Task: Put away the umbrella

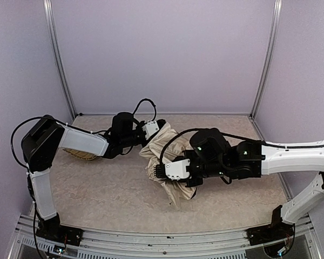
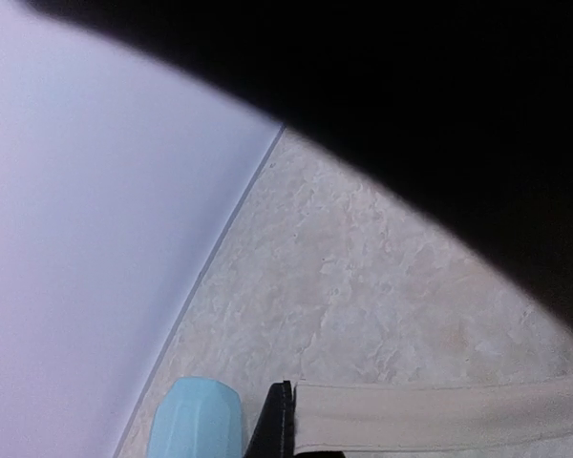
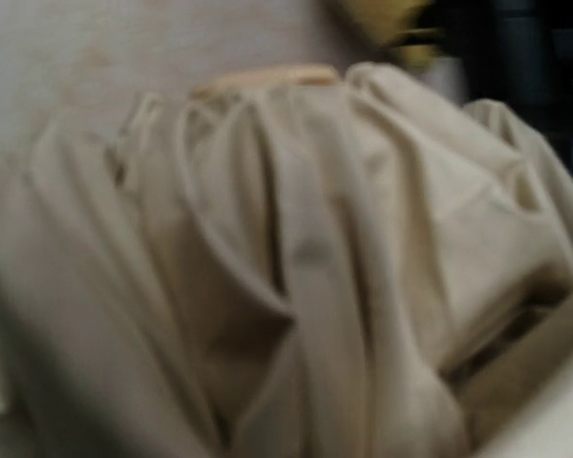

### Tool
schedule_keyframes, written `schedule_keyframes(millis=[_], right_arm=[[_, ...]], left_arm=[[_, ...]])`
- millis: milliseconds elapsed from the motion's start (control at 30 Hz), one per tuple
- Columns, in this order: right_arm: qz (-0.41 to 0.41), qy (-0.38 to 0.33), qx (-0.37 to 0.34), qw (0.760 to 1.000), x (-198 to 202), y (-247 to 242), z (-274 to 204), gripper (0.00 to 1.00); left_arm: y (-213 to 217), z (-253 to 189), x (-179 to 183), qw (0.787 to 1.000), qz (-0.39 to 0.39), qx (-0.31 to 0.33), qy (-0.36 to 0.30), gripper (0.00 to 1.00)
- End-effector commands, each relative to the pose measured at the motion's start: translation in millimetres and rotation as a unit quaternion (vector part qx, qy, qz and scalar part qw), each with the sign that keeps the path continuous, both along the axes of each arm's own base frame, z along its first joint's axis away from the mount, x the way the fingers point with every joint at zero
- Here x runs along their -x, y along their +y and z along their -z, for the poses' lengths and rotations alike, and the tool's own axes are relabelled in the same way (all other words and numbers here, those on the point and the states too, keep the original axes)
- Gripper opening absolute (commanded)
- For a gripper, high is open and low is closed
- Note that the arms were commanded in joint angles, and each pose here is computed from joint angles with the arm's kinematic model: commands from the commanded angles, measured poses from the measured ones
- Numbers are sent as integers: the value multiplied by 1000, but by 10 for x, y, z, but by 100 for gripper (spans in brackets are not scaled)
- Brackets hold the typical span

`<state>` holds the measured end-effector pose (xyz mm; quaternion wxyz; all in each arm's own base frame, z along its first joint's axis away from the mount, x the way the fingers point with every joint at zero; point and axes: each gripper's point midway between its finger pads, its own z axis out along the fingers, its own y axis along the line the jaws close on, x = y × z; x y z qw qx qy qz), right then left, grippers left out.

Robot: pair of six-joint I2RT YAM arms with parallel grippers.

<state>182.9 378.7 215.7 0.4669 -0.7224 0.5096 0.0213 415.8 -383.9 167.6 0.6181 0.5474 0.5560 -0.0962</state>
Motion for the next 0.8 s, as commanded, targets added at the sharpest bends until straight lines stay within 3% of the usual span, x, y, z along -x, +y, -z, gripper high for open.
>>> schedule_keyframes(millis=[0, 200, 433, 600, 633, 667, 700, 767], right_arm=[[-84, 152, 47, 984, 679, 181, 549, 0], [-84, 218, 80, 969, 761, 111, 950, 0], [-86, 348, 154, 921, 969, 79, 1616, 0], [-80, 390, 183, 899, 1029, -2, 1815, 0], [-76, 397, 189, 895, 1025, -28, 1852, 0], [-73, 404, 191, 892, 1016, -38, 1866, 0], [-68, 412, 196, 887, 1008, -59, 1889, 0], [-59, 427, 202, 879, 983, -85, 1917, 0]], left_arm=[[268, -149, -323, 996, -72, 7, -46, 0], [61, 26, -120, 996, -44, -22, -78, 0], [-119, 237, 21, 995, -35, -39, -88, 0], [-63, 330, -11, 995, -50, -42, -76, 1], [-43, 328, -43, 995, -59, -40, -75, 11], [-11, 304, -97, 994, -76, -34, -75, 31], [34, 267, -172, 993, -97, -20, -69, 61], [206, 76, -413, 985, -162, 25, -61, 90]])
